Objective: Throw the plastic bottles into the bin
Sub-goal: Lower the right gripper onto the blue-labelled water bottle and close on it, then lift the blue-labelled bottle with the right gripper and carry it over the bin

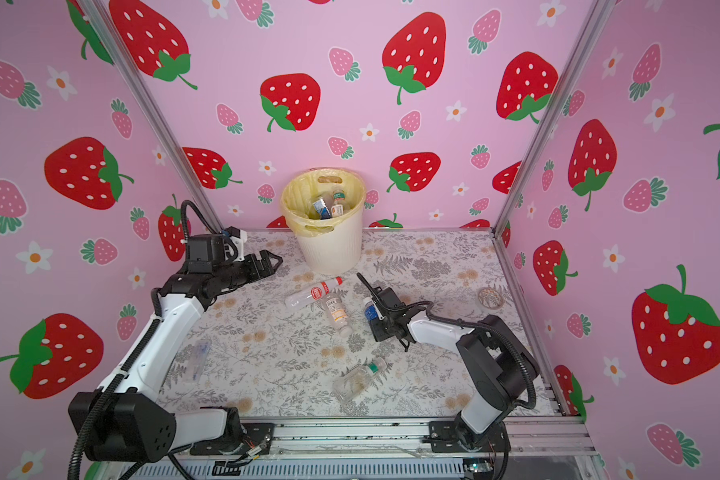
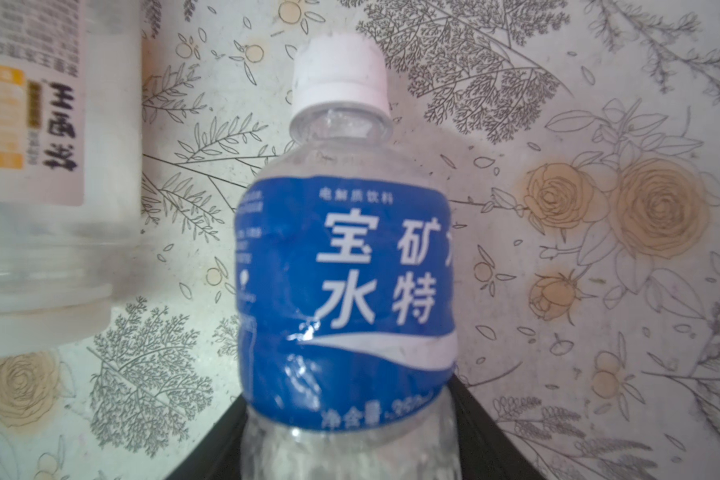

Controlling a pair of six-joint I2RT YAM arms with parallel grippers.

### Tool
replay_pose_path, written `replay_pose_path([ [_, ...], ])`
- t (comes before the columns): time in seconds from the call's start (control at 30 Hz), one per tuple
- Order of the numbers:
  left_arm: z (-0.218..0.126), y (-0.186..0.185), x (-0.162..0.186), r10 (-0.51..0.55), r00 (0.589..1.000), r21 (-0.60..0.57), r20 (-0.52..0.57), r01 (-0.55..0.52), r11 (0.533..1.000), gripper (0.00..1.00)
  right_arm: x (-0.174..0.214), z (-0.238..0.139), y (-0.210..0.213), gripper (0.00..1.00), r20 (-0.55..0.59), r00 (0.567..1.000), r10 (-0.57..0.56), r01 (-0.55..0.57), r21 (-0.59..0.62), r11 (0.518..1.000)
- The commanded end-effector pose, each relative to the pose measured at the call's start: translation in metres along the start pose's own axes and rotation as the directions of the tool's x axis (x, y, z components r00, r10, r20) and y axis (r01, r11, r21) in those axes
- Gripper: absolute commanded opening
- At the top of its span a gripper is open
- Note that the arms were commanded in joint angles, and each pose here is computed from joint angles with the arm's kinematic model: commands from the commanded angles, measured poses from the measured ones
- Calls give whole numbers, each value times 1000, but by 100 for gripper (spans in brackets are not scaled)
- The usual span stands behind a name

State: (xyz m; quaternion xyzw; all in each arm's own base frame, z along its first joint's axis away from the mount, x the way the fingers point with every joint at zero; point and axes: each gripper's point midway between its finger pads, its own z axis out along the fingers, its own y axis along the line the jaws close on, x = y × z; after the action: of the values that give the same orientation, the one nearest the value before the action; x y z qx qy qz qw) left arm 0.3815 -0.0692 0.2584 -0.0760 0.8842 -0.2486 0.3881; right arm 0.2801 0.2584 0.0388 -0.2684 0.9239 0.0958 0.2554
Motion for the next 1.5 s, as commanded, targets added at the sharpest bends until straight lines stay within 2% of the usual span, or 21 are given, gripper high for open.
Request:
replay_pose_path([
  [0.0,0,-1,0,-3,1000,17,4,3,1000,99,-17,-12,4,62,57,998,0,0,-5,1000],
  [0.63,-1,-1,0,-3,1000,20,4,3,1000,99,-57,-53,13,62,206,977,61,-47,-74,996],
  [0.87,1,1,1,-6,1000,16,0,6,1000,99,-77,-75,17,60,303,947,104,-72,-116,991],
  [1.2,2,2,1,-7,1000,17,5,7,1000,99,-100,-84,21,60,347,926,145,-100,-144,985],
  [1.47,5,4,2,-11,1000,11,-1,11,1000,99,-130,-101,24,59,419,888,190,-127,-173,977],
])
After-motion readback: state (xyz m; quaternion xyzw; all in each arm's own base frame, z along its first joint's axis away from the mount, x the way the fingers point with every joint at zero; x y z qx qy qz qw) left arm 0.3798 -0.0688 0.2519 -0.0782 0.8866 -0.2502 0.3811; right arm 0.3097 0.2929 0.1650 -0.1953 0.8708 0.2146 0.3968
